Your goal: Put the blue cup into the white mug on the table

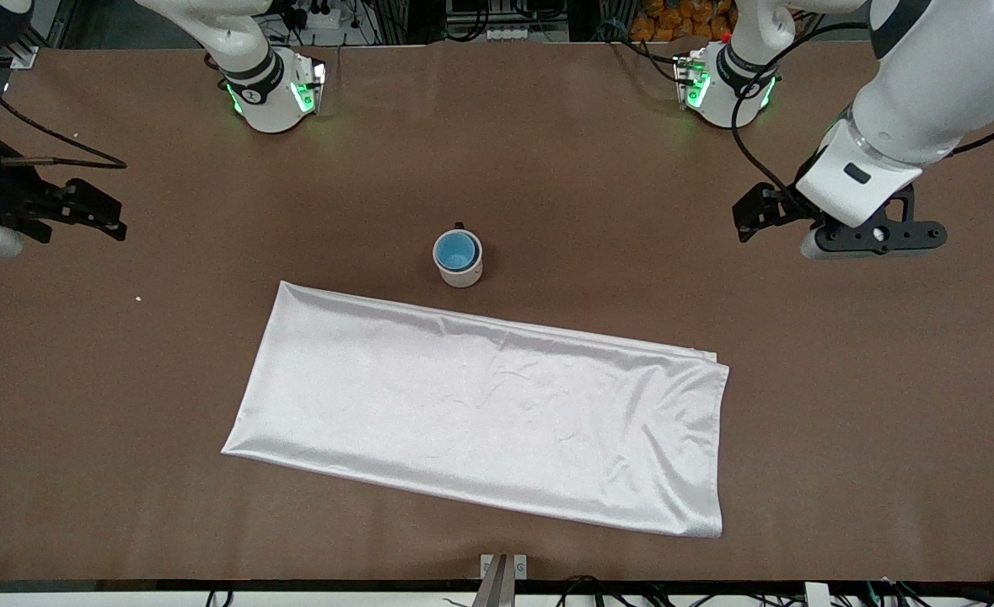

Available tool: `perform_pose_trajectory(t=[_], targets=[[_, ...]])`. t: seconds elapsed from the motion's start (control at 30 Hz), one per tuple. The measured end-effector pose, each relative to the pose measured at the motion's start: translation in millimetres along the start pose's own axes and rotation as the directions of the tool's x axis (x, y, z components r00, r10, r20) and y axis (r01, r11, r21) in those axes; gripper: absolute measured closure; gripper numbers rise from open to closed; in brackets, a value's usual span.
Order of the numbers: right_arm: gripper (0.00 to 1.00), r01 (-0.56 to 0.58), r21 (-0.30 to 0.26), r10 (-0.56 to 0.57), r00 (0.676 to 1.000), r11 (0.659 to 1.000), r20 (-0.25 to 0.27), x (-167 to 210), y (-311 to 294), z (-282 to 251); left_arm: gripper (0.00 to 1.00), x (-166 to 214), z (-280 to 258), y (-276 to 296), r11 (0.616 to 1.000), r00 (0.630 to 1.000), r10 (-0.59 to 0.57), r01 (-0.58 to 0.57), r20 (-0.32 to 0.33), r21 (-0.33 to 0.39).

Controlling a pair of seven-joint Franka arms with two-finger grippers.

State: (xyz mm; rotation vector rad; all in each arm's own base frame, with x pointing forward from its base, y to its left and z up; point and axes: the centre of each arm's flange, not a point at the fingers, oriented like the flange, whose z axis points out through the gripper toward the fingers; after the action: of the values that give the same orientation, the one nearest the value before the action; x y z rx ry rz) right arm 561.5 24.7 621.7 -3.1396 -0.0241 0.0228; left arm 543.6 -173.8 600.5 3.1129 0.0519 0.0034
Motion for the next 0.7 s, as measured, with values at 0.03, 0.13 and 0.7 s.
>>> perform_pose_trajectory(t=[0.03,0.13,0.7], targets=[[0.0,0.0,0.0,0.0,1.0,1.0,0.0,0,0,0,0.0,-2,-1,-3,1.0,1.0,-0.003,0.003,-0.001,0.0],[0.0,0.001,0.0,-0.001,1.0,1.0,0.0,0,0,0,0.0,-7,-3,-12,1.0,1.0,-0.017,0.017,-0.001,0.001],[0.0,0.002,0.0,-0.002,1.0,1.0,0.0,0,-1,0,0.0,-3,-3,-43,0.998,0.998,-0.058,0.058,0.001,0.003]])
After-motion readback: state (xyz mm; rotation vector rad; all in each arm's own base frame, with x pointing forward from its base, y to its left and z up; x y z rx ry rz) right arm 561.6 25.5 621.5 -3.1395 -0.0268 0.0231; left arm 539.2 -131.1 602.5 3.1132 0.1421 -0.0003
